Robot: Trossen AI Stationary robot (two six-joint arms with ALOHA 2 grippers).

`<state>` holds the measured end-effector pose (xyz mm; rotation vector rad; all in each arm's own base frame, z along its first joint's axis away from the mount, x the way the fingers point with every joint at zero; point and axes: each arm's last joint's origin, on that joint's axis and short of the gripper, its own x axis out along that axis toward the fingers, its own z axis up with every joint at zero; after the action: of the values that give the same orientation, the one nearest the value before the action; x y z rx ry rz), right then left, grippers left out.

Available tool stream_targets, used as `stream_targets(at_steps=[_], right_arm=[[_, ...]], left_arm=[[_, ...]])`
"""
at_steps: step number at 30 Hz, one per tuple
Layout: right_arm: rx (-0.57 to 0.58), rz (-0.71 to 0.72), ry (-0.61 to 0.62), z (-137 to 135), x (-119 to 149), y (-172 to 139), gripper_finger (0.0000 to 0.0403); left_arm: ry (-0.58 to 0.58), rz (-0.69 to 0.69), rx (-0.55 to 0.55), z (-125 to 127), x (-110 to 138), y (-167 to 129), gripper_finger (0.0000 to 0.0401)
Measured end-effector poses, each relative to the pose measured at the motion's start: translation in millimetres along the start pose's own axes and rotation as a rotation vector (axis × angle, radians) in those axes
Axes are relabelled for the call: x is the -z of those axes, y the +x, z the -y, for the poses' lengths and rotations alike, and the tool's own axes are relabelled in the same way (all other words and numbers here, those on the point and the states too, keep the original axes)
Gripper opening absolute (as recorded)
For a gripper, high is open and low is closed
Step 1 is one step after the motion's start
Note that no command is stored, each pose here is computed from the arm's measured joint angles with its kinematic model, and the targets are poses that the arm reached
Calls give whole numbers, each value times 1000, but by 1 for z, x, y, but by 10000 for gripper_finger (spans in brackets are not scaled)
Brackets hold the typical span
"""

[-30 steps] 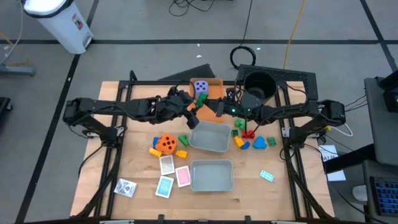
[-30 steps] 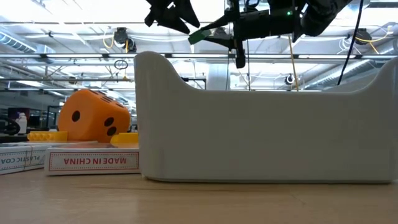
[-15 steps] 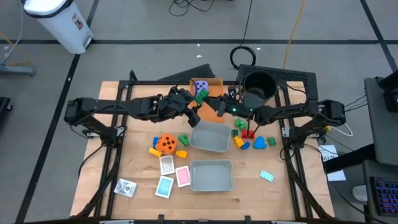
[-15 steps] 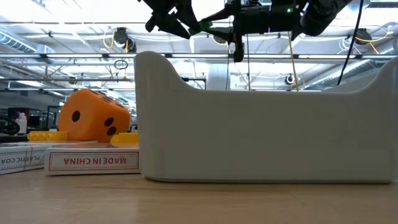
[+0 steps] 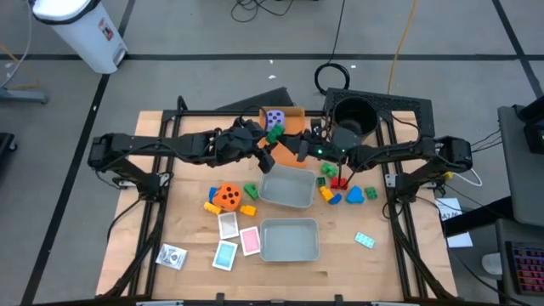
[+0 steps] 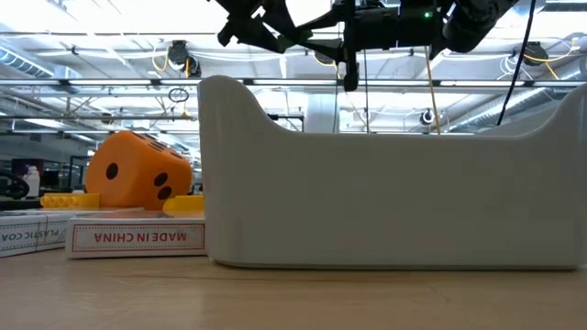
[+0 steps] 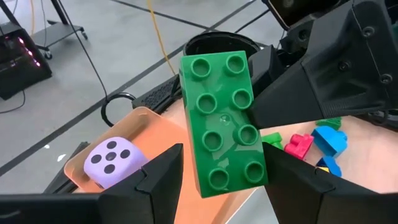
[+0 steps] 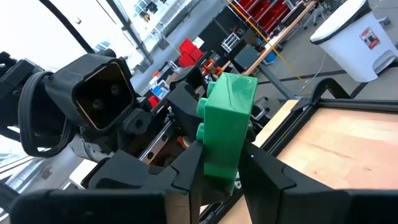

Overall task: Pick & Place Toys
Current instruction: Put the green game piece into the top gray bin

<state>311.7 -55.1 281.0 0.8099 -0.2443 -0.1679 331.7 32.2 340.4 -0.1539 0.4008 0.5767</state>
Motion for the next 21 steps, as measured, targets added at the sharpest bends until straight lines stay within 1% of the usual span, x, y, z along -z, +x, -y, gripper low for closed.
stream_targets(at_steps=[7,9,13,14,21], right_arm=[[0,0,2,0,0,0,82],[0,-1,2,0,0,0,82],[3,-1,3,0,0,0,82],[3,-2,3,0,0,0,82],[3,-2,3,0,0,0,82]], left_arm=[[-1,0,1,0,0,0,207],[-3,-2,3,0,0,0,192],[-3,-4,4,0,0,0,147],[-3,-6,7,0,0,0,141],[1,-12,17,-1,0,0,144]])
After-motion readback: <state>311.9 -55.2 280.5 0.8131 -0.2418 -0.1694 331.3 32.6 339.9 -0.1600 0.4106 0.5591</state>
